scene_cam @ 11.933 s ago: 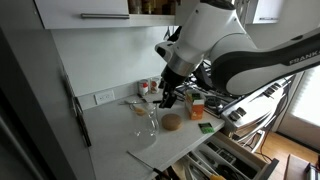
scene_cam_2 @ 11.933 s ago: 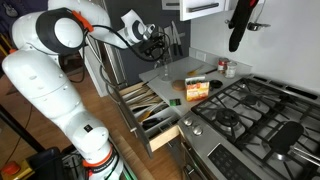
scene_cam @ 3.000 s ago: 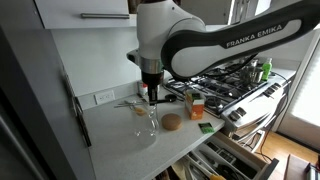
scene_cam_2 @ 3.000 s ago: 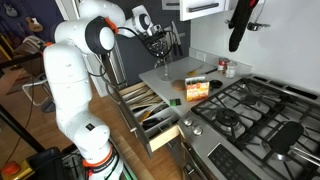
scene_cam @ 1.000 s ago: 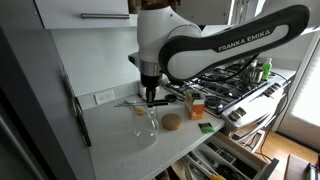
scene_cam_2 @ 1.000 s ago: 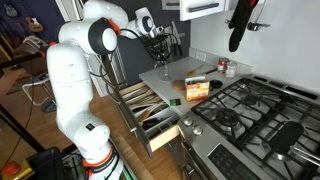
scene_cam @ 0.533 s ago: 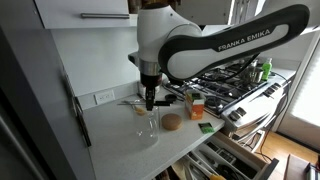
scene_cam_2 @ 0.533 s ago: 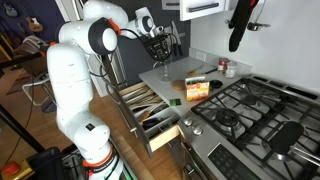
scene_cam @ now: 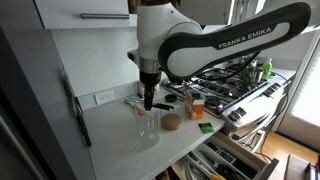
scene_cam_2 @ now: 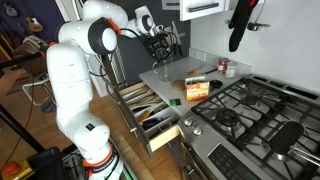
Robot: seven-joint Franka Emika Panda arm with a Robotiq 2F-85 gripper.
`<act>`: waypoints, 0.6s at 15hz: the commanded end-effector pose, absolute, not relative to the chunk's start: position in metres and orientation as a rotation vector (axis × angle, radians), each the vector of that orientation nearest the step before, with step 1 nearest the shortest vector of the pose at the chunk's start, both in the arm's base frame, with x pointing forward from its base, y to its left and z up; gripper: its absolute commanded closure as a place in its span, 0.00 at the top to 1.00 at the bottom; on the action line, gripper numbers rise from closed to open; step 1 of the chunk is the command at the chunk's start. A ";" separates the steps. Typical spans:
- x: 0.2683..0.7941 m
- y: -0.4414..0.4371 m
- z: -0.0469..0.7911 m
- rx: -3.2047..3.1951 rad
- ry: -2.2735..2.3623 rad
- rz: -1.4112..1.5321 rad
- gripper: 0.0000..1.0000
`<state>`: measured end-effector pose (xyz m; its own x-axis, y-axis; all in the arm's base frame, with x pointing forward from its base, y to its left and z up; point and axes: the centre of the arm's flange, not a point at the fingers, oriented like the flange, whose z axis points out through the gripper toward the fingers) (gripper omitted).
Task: Pick up the two black utensils on the left and put them on the glass jar
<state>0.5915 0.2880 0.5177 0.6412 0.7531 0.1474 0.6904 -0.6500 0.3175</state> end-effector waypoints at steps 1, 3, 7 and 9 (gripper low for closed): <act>0.589 0.286 0.519 2.656 1.159 0.426 1.00; 0.585 0.286 0.526 2.674 1.134 0.453 1.00; 0.556 0.281 0.560 2.755 1.025 0.565 1.00; 0.536 0.278 0.577 2.820 0.960 0.607 1.00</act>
<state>0.5769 0.2901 0.5599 0.6896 0.6701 0.2747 0.6138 -0.7421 0.2692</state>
